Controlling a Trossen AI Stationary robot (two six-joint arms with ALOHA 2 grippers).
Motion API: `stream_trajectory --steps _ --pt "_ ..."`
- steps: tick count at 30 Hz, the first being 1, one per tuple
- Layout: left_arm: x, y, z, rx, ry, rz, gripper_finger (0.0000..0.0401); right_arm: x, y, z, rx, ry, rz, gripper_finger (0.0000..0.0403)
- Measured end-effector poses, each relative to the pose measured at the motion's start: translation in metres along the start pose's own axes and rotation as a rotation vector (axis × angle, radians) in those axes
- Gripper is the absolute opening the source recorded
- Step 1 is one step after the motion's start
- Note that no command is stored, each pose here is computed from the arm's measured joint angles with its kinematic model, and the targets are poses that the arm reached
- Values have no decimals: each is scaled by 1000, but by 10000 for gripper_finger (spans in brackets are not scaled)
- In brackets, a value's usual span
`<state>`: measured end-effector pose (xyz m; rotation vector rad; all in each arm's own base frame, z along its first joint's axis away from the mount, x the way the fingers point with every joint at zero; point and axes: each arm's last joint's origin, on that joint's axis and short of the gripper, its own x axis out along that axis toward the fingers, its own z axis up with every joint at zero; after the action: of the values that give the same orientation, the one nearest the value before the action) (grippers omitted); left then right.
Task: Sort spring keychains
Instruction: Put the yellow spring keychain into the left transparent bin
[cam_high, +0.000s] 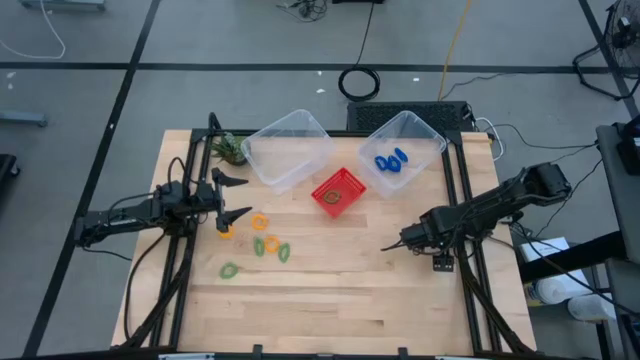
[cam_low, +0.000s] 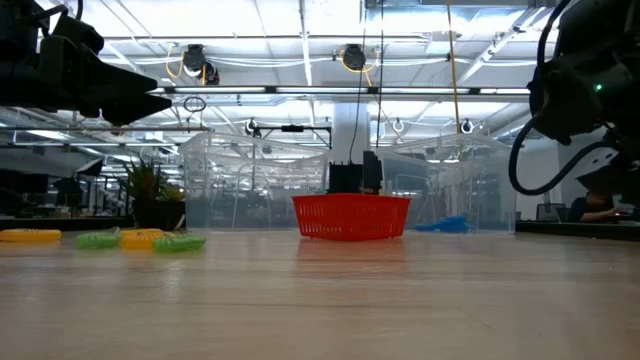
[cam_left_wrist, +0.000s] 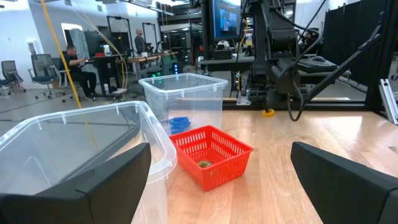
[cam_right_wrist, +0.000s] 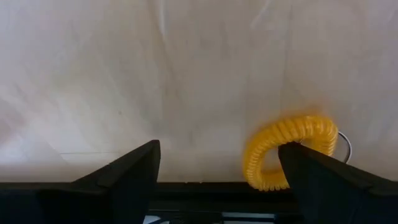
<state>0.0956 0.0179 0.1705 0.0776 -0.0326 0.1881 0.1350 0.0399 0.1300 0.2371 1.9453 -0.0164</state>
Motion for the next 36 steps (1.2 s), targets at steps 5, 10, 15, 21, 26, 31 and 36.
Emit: stream_trajectory --steps 5,10,15,21,26,31,36 --pt "0 0 0 0 -1 -1 395 4 1 7 44 -15 5 279" --pt "0 0 0 0 0 0 395 5 0 9 110 -31 -32 187" --pt "0 0 0 0 -1 0 395 7 0 12 186 -33 -50 85" --pt "0 0 0 0 0 0 395 7 1 14 298 -48 -64 10" --pt "0 0 0 0 0 0 395 -9 10 24 265 -137 -86 4" --pt "0 0 0 0 0 1 395 -38 26 55 195 -454 -52 1" --pt "0 0 0 0 1 0 395 -56 43 87 74 -674 50 1"
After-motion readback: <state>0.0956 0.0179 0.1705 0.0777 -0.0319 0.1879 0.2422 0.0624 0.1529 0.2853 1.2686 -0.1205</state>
